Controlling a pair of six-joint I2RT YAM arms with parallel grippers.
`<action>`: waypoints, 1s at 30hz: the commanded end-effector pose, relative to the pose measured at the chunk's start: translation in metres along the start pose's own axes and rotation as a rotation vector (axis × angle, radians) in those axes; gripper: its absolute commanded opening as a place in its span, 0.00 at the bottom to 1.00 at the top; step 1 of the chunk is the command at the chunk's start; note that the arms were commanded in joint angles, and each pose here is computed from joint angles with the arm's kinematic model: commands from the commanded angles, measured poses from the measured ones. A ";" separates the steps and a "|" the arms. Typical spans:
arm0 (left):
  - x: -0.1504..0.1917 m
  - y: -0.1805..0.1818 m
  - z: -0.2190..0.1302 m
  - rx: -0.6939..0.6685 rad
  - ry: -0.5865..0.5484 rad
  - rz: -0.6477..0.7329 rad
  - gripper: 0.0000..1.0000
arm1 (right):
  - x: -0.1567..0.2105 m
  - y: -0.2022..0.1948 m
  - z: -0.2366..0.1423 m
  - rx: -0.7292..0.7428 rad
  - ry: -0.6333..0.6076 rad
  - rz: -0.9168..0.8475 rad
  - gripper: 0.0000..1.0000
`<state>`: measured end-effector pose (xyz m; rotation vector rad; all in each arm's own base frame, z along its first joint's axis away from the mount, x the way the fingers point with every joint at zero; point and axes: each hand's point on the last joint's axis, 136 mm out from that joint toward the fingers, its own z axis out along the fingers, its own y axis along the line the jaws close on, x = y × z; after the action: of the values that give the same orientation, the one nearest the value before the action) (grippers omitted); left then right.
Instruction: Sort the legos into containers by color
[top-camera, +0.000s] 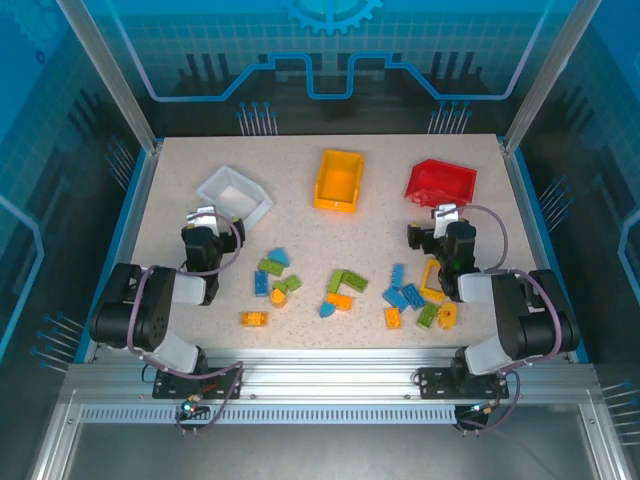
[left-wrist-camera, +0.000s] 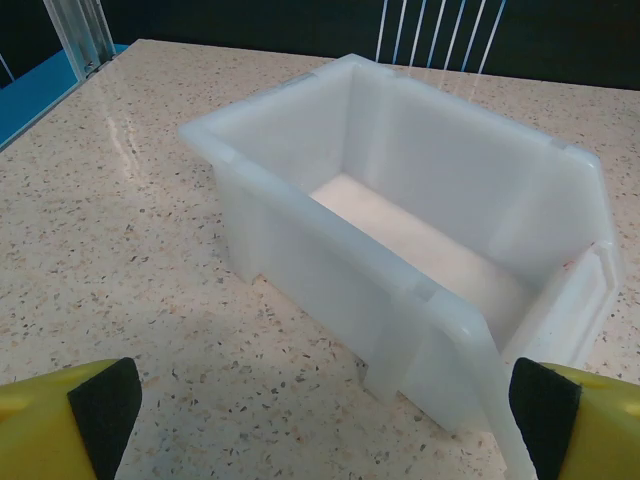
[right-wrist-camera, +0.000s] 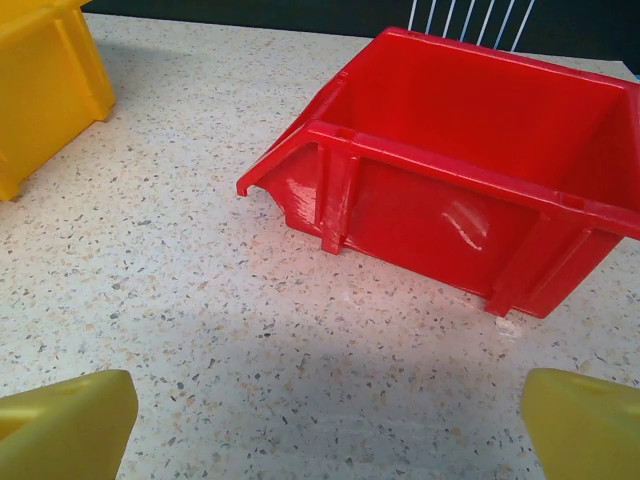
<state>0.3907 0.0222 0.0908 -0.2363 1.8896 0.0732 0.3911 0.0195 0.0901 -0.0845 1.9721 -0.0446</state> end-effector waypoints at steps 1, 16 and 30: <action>-0.006 -0.004 0.000 0.021 -0.018 0.011 0.99 | -0.006 -0.002 0.003 -0.001 -0.013 0.011 1.00; -0.005 -0.004 0.000 0.024 -0.017 0.013 0.99 | -0.007 -0.003 0.003 0.001 -0.015 0.011 1.00; -0.087 -0.053 -0.068 0.033 -0.225 0.161 0.99 | -0.070 -0.018 -0.042 0.089 -0.097 0.023 1.00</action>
<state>0.3680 -0.0300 0.1435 -0.0422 1.7761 0.0963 0.3816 0.0091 0.1308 -0.0341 1.9168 -0.0671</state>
